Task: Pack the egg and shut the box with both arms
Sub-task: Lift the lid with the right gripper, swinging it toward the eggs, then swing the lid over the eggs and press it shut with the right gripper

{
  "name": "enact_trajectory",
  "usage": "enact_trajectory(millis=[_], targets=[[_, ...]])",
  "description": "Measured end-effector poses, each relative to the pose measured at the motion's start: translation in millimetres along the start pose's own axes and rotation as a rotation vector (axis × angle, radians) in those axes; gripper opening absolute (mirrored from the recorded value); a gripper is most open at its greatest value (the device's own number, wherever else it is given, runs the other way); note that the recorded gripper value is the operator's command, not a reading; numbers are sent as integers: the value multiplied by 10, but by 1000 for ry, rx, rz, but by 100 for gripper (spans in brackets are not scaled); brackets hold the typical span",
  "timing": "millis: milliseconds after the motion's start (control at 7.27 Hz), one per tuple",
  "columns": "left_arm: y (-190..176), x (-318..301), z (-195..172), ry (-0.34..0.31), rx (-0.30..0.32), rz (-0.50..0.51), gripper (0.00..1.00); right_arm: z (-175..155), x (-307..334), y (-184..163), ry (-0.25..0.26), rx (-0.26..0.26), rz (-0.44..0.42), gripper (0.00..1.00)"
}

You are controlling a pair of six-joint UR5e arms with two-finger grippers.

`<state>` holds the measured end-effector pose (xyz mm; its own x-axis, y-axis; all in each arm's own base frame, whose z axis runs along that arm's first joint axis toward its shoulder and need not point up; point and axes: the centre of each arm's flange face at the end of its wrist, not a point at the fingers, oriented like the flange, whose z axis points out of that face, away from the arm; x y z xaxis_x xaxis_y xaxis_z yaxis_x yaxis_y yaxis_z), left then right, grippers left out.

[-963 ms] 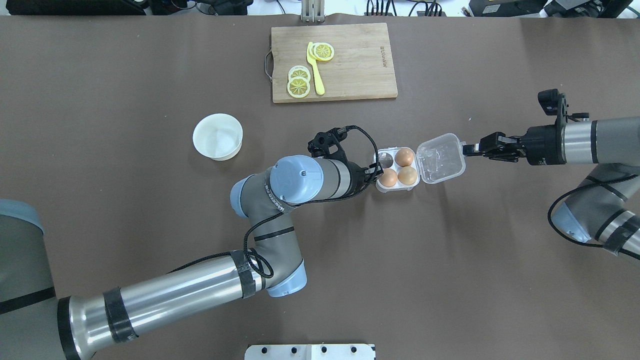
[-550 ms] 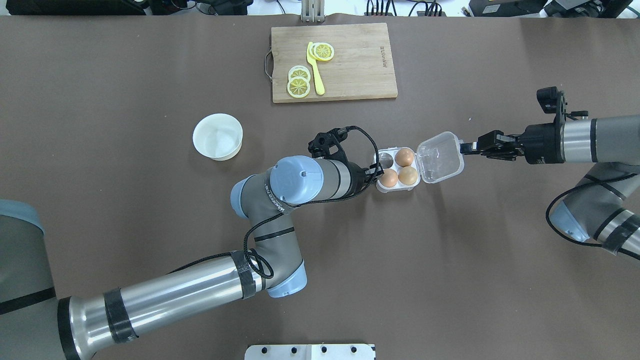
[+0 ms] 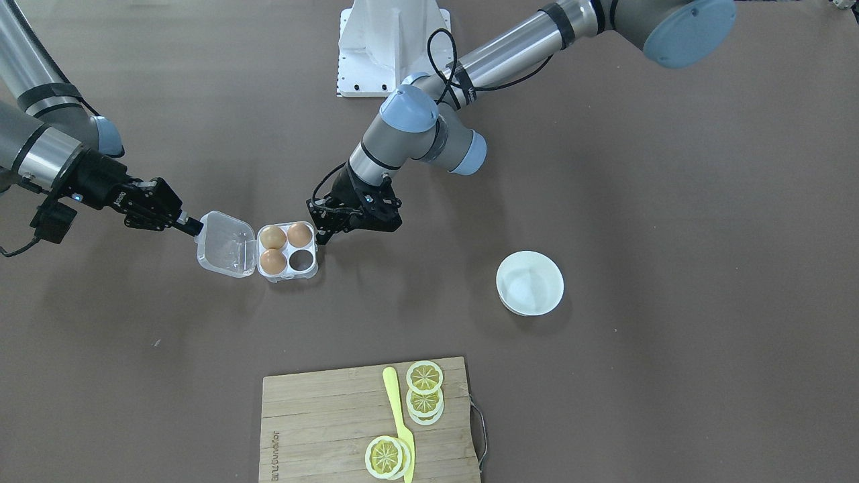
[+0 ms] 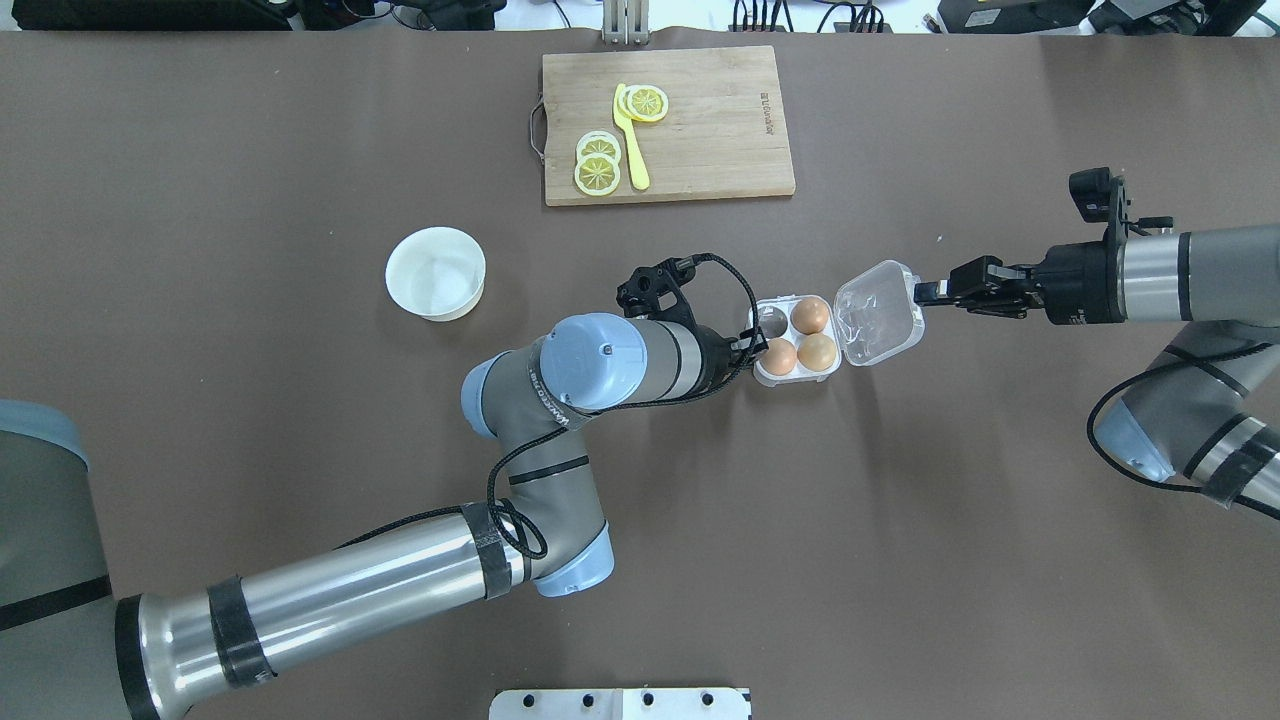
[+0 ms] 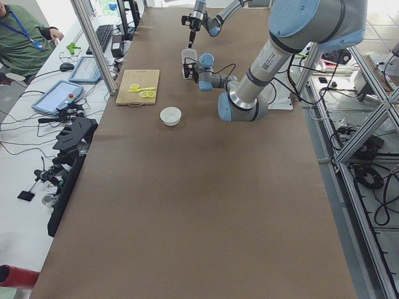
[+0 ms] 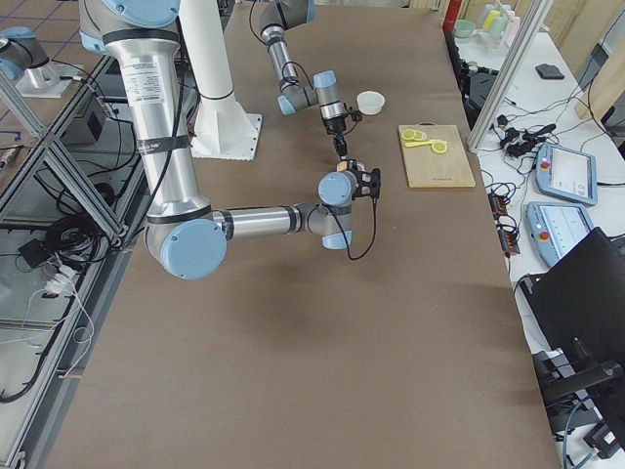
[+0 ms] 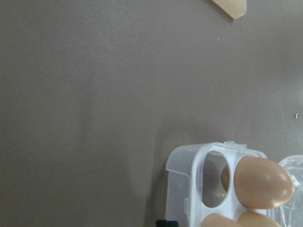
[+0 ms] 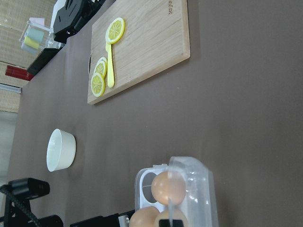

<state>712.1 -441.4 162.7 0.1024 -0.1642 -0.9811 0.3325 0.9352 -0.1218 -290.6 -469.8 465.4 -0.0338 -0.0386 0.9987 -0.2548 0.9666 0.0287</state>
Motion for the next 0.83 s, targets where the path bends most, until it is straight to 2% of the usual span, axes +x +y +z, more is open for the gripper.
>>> enact_trajectory(millis=[275,826], targets=[[1,-5,1,-1,0,0,0,44,-220,-13,22,-1,16,0],[2,-5,0,0,0,0,0,187,-414,-20,30,-7,24,0]])
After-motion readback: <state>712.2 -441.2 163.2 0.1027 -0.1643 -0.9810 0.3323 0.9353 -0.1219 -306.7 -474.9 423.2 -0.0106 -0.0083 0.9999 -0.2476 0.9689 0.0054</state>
